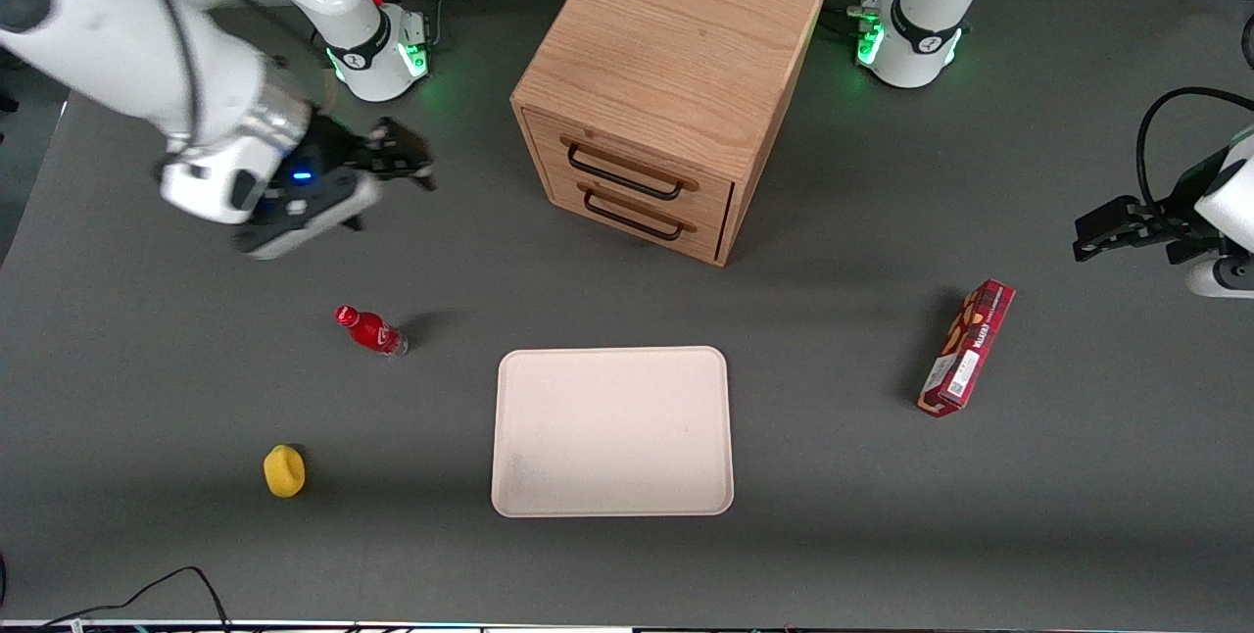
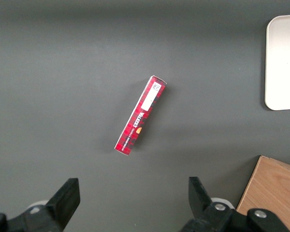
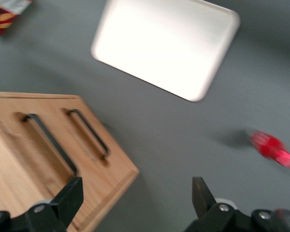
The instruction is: Open upper drawer
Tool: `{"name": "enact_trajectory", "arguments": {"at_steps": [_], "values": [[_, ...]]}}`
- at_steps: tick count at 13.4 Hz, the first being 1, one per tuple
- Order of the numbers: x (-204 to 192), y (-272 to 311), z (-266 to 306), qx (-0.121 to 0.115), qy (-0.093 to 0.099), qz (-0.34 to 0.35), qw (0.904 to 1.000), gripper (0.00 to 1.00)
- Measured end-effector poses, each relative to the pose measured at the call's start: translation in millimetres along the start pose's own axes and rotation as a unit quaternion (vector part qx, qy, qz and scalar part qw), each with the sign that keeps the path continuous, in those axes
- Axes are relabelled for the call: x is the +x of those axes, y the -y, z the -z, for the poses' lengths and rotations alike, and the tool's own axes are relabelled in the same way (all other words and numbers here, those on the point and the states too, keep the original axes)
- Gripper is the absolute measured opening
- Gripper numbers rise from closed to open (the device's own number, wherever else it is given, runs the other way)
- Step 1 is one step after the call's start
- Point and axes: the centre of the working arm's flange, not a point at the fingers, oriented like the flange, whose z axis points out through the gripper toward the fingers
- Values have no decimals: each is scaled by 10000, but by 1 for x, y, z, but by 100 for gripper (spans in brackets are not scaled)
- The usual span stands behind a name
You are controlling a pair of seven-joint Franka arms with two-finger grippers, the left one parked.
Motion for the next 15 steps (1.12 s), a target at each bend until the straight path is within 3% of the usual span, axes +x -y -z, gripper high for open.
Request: {"name": "enact_trajectory", "arguments": {"at_steps": [3, 5, 8, 13, 15], "values": [[21, 69, -66, 403, 55, 751, 9963, 100], [29, 96, -110, 564, 177, 1547, 9862, 100], [25, 136, -154, 273, 384, 2336, 9712, 100], [24, 142, -189, 363, 631, 3111, 9476, 100], [29, 131, -211, 344, 687, 3250, 9426, 100]]}}
